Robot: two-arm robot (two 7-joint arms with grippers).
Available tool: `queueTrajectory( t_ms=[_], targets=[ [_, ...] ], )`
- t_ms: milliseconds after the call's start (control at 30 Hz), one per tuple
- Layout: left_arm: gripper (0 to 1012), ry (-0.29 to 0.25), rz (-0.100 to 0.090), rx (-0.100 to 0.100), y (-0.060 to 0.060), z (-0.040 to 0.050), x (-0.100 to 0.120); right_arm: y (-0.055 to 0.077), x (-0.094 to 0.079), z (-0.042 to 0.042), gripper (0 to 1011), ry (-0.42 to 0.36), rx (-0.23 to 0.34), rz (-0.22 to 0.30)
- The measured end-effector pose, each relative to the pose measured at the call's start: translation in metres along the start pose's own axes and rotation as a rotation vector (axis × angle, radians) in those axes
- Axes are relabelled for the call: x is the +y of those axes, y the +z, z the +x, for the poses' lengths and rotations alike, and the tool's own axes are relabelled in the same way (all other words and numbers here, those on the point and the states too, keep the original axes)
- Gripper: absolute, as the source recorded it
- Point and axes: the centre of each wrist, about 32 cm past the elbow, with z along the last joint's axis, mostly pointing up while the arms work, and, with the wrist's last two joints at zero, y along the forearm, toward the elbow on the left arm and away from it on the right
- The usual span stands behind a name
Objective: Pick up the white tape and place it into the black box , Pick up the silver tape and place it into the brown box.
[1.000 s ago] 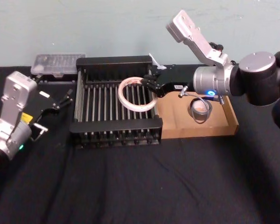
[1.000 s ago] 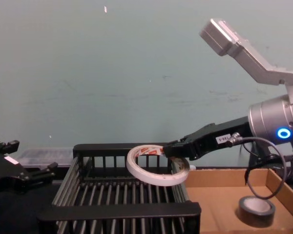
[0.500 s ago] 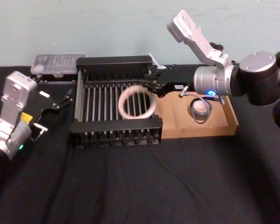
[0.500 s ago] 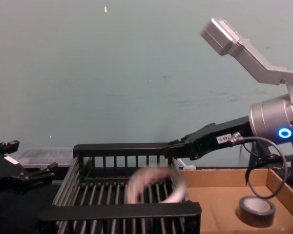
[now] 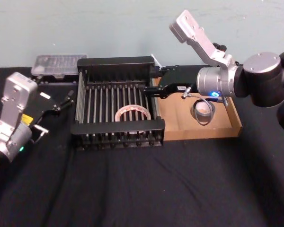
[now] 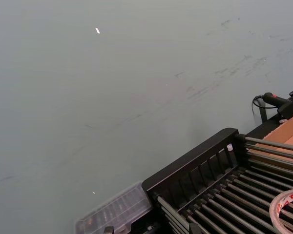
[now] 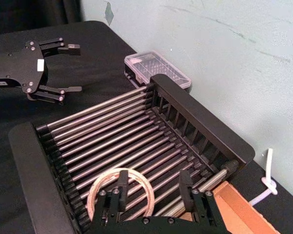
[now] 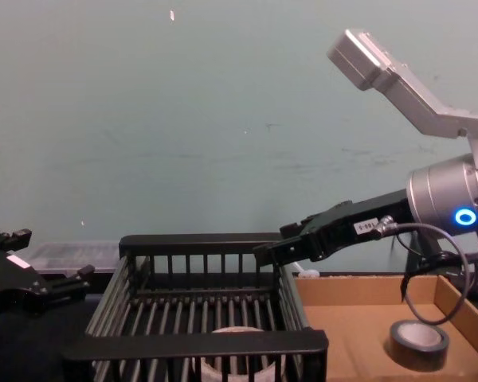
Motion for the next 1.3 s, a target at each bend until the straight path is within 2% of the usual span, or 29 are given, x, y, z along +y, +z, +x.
queueTrajectory(
  t_ms=[67,233,333,367,533,667,800,833,900,933,967,1067,1167,1200,1300],
  targets=[
    [1001,0.000,0.000,0.000,0.000,0.0000,0.000,0.000,0.000,0.0000,687,0.000,0.000,0.000],
    [1001,0.000,0.000,0.000,0.000,0.0000,0.000,0.000,0.000,0.0000,864,0.000,0.000,0.000],
    [1001,0.000,0.000,0.000,0.000,0.0000,0.000,0.000,0.000,0.0000,914,0.000,0.000,0.000],
    [1001,0.000,0.000,0.000,0.000,0.0000,0.000,0.000,0.000,0.0000,976,0.000,0.000,0.000],
    [1001,0.000,0.000,0.000,0.000,0.0000,0.000,0.000,0.000,-0.0006,1002,-0.003,-0.003,0.001],
    [1001,0.000,0.000,0.000,0.000,0.0000,0.000,-0.002,-0.004,-0.0052,1002,-0.051,-0.007,0.023],
    [1001,0.000,0.000,0.000,0.000,0.0000,0.000,-0.006,-0.011,-0.0151,1002,-0.162,-0.030,0.058],
    [1001,0.000,0.000,0.000,0.000,0.0000,0.000,-0.010,-0.013,-0.0217,1002,-0.229,-0.049,0.078],
    [1001,0.000,0.000,0.000,0.000,0.0000,0.000,-0.015,-0.015,-0.0275,1002,-0.294,-0.066,0.095],
    [1001,0.000,0.000,0.000,0.000,0.0000,0.000,-0.021,-0.016,-0.0344,1002,-0.364,-0.086,0.114],
    [1001,0.000,0.000,0.000,0.000,0.0000,0.000,-0.021,-0.016,-0.0344,1002,-0.364,-0.086,0.114],
    [1001,0.000,0.000,0.000,0.000,0.0000,0.000,-0.038,-0.019,-0.0492,1002,-0.520,-0.135,0.162],
    [1001,0.000,0.000,0.000,0.000,0.0000,0.000,-0.051,-0.021,-0.0568,1002,-0.586,-0.150,0.180],
    [1001,0.000,0.000,0.000,0.000,0.0000,0.000,-0.058,-0.022,-0.0610,1002,-0.620,-0.156,0.186],
    [1001,0.000,0.000,0.000,0.000,0.0000,0.000,-0.074,-0.026,-0.0674,1002,-0.657,-0.144,0.182]
  ],
)
